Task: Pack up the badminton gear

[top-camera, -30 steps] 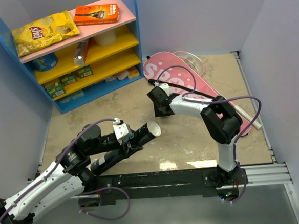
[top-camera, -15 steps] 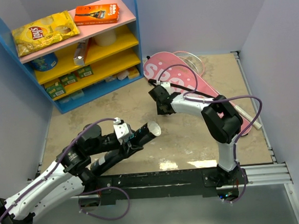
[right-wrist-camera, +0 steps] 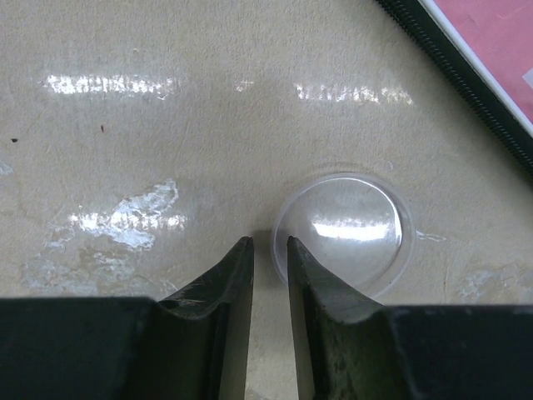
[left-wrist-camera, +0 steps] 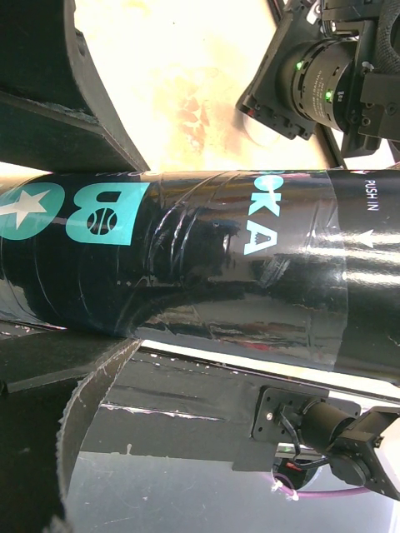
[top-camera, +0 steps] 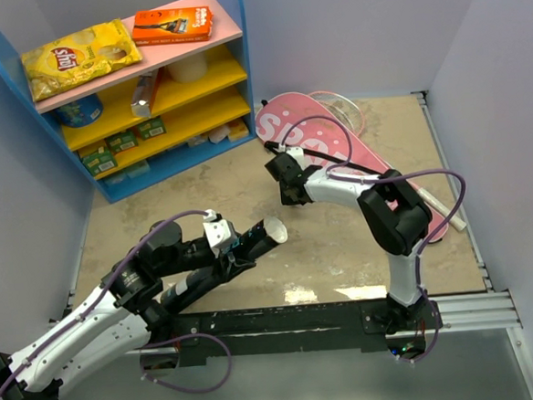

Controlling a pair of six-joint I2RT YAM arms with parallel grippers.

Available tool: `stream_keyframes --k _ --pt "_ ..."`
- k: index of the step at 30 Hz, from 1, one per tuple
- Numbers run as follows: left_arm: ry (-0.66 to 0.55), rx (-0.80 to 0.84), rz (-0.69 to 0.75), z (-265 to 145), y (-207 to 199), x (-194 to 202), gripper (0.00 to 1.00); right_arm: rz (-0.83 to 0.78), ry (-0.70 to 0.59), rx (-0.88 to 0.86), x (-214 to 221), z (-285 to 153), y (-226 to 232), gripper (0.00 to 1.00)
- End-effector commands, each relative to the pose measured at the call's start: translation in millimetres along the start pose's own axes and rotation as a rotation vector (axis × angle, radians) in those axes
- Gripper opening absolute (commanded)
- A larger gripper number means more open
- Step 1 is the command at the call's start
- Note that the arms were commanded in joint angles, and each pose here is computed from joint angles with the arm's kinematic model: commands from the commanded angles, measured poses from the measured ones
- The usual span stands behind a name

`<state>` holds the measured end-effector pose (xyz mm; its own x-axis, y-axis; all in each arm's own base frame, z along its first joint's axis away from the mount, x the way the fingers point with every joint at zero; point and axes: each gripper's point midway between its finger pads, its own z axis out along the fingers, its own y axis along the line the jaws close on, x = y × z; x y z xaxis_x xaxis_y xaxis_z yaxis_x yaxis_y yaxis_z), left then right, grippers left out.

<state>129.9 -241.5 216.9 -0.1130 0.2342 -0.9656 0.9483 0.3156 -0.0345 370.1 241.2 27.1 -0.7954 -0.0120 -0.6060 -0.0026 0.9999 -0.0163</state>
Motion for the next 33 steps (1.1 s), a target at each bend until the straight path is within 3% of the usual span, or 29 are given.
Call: stream_keyframes --k 1,5,17,22,27,33 --pt "-0.09 0.005 0.029 -3.6 -2.1 -34.2 0.0 0.01 0.0 0.007 3.8 11.6 -1.2 0.25" --pt "-0.087 0.005 0.027 -3.1 -2.0 -33.2 0.0 0.012 0.005 0.011 7.0 14.5 -3.2 0.23" --pt "-0.081 0.004 0.025 -2.0 -1.3 -31.9 0.0 0.013 0.012 0.01 10.1 16.2 -4.6 0.03" --pt "-0.08 0.004 0.024 -1.7 -1.2 -31.6 0.0 0.018 0.004 -0.006 7.5 9.7 -4.2 0.0" --pt "-0.071 0.001 0.02 -0.2 -0.2 -29.2 0.0 0.028 -0.036 -0.042 -9.4 -13.2 -3.5 0.0" --pt "-0.066 0.003 0.017 1.4 0.0 -27.6 0.0 0.062 -0.119 -0.133 -41.5 -69.7 -4.6 0.0"
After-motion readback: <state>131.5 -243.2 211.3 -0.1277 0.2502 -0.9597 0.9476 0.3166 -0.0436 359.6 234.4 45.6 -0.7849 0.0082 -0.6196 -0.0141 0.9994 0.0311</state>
